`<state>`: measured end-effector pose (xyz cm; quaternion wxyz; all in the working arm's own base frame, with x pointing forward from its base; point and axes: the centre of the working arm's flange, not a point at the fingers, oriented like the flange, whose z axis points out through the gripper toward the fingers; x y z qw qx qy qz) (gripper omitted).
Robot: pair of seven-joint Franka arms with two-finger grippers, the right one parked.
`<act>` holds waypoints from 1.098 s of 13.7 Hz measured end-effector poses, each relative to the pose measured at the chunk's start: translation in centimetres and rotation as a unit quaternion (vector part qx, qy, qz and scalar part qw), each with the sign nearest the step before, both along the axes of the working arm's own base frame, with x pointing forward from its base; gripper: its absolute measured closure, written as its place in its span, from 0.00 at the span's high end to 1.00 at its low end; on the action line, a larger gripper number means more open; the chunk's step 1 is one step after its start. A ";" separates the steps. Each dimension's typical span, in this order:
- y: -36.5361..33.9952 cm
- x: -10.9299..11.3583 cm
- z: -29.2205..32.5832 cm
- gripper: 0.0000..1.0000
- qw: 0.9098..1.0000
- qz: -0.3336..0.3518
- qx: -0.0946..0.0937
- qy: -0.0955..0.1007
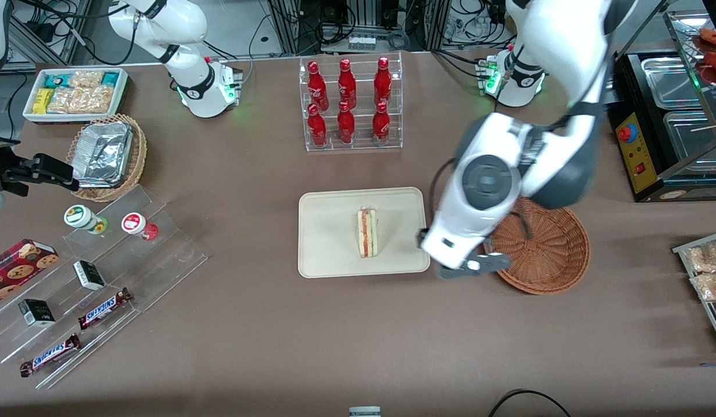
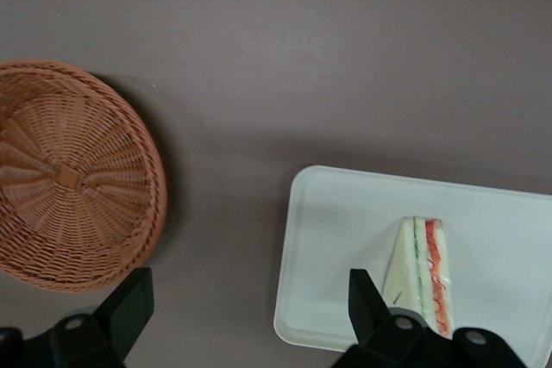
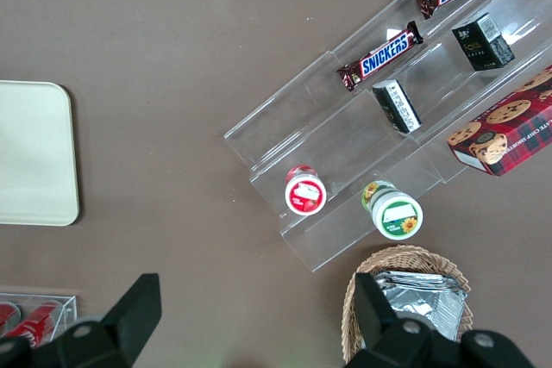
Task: Place sandwich from basket to tray
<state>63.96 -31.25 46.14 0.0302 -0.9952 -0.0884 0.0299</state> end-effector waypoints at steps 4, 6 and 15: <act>4.6 0.8 1.4 1.00 1.000 -0.009 -0.001 0.001; 6.2 0.4 1.5 1.00 1.000 -0.001 0.000 0.006; 15.9 -6.6 8.1 1.00 0.999 -0.034 -0.011 0.036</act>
